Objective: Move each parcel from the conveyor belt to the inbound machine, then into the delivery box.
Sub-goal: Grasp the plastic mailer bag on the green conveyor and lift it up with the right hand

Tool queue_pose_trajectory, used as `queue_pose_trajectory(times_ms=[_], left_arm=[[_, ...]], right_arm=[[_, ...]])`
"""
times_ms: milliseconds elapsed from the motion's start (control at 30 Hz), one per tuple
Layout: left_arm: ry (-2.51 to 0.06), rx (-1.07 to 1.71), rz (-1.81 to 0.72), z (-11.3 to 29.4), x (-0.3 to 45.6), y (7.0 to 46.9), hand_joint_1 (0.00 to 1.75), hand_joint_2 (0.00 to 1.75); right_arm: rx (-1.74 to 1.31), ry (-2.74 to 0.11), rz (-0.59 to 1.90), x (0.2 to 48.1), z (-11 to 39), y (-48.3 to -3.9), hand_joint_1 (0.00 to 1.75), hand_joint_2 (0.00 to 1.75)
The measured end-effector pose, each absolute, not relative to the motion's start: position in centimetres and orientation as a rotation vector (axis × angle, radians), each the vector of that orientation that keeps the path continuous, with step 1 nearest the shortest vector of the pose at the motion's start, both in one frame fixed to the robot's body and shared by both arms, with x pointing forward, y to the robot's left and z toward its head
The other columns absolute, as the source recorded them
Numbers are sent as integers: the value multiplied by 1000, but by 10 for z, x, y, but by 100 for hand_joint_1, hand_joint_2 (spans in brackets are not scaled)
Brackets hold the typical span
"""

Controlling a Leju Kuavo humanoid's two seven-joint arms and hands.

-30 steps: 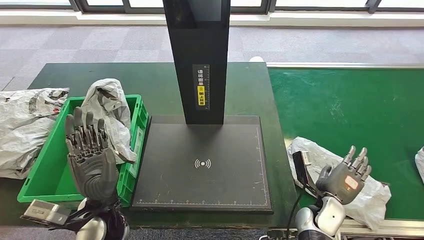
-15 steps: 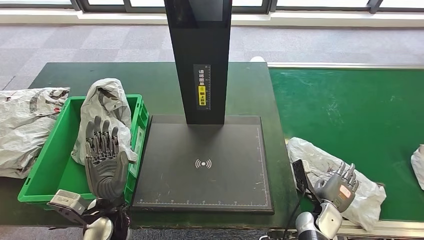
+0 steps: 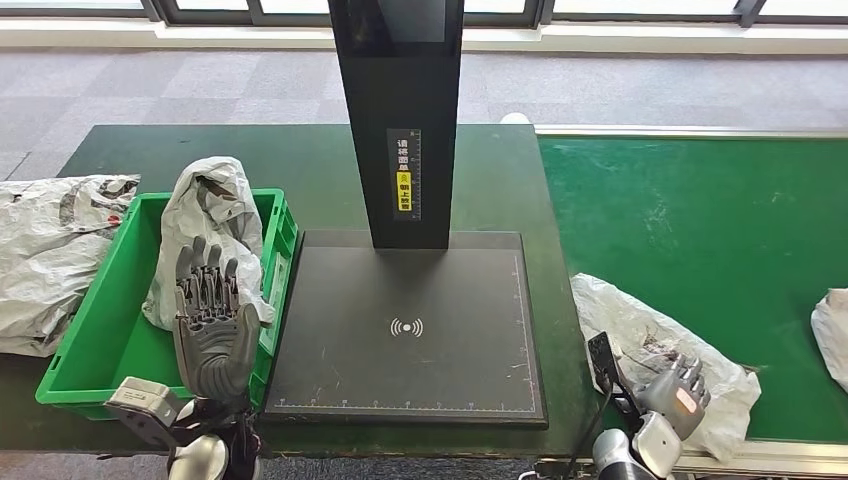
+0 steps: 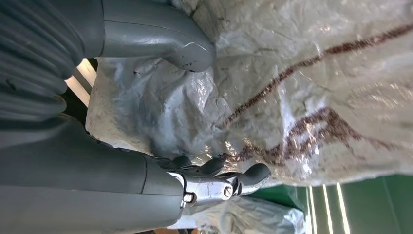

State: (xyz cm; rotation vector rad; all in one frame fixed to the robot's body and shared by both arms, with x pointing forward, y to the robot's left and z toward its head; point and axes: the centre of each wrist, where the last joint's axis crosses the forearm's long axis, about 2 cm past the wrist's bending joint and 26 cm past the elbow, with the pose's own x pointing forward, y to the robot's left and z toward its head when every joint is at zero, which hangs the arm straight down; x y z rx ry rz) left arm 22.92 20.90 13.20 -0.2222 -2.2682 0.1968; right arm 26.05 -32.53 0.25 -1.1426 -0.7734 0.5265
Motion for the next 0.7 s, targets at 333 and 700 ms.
queue_pose_trajectory(times_ms=[333,700], left_arm=[[-2258,-221,198,130,229,208,0,175],[-2254,-218,199,129,229,208,0,175]], right_arm=[[-1083,-753,522,264,0,-329,175,175],[-1043,-827,481,264,1,-333,175,175]])
